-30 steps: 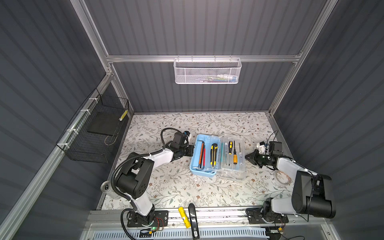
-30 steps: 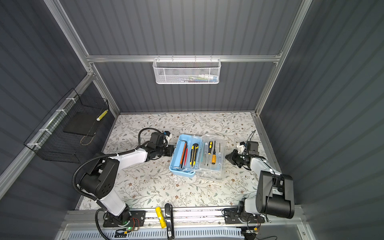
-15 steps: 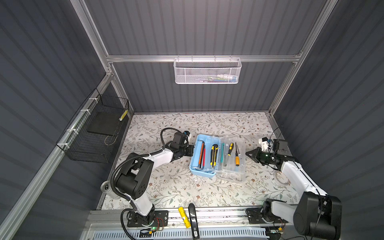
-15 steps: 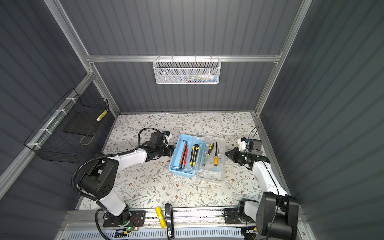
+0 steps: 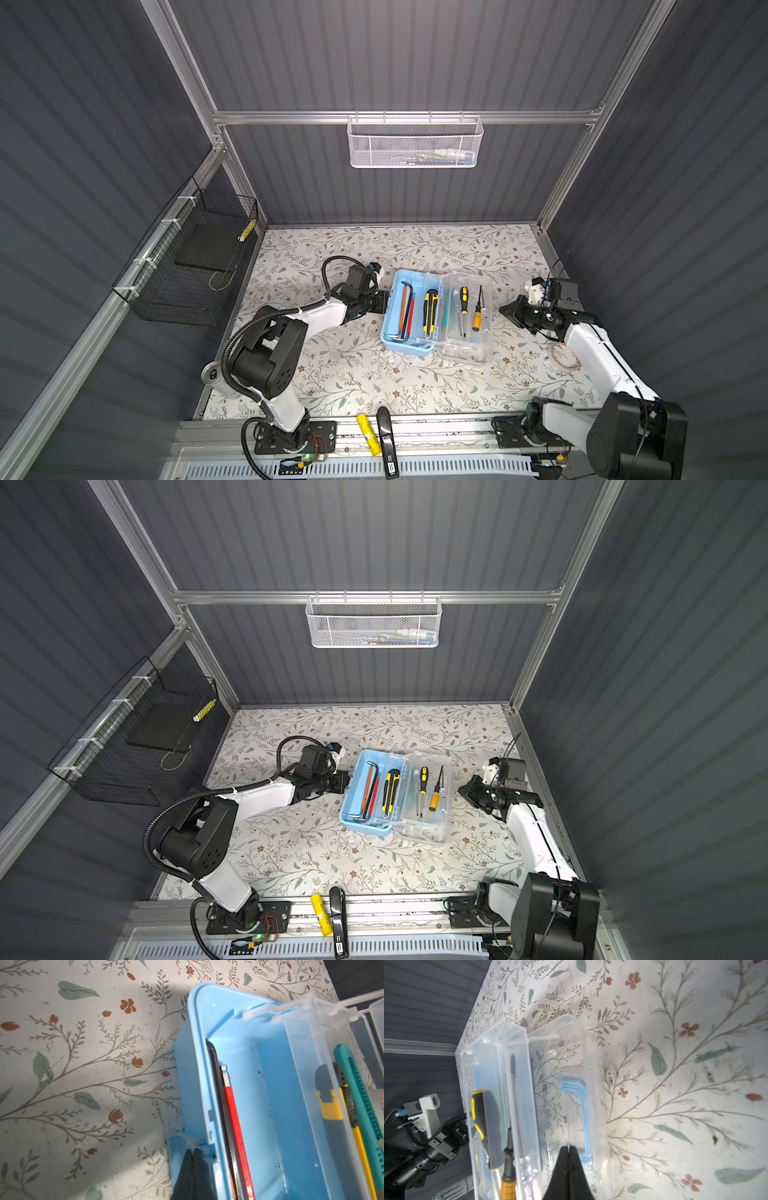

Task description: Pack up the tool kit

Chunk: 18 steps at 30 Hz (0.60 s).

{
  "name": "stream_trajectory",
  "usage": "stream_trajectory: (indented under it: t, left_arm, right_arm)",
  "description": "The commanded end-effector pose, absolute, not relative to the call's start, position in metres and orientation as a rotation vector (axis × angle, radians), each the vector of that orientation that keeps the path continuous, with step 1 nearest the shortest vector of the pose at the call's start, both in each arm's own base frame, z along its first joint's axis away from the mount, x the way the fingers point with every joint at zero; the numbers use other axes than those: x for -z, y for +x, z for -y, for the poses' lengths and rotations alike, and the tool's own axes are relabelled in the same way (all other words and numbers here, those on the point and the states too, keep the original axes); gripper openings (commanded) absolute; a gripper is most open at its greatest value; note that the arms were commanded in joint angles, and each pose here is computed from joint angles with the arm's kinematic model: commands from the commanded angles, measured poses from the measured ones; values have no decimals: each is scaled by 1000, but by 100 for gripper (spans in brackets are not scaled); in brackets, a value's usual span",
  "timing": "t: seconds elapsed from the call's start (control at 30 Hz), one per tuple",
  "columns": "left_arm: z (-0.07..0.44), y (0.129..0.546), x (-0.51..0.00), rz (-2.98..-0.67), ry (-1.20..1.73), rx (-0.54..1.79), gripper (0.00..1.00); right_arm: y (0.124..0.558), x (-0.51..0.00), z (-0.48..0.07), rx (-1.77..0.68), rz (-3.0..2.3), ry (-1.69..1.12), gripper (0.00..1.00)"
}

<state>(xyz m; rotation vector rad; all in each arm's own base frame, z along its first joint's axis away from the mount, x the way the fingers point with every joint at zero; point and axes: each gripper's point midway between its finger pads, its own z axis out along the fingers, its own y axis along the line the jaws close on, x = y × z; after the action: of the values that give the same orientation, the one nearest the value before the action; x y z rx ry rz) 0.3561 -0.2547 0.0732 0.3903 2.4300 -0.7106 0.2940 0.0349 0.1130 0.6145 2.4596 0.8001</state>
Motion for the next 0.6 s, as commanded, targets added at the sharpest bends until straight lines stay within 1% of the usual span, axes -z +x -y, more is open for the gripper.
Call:
stream_trajectory:
  t: [0.0, 0.3, 0.57]
  left_arm:
    - [260, 349, -80, -2406, 426, 742, 0]
    - [258, 346, -77, -2413, 425, 738, 0]
    - [260, 347, -77, -2410, 419, 754, 0]
  right_arm:
    - [294, -93, -24, -747, -2495, 700, 0]
    - [306, -61, -25, -797, -2526, 756, 0]
    - [306, -41, -36, -861, -2590, 727, 0]
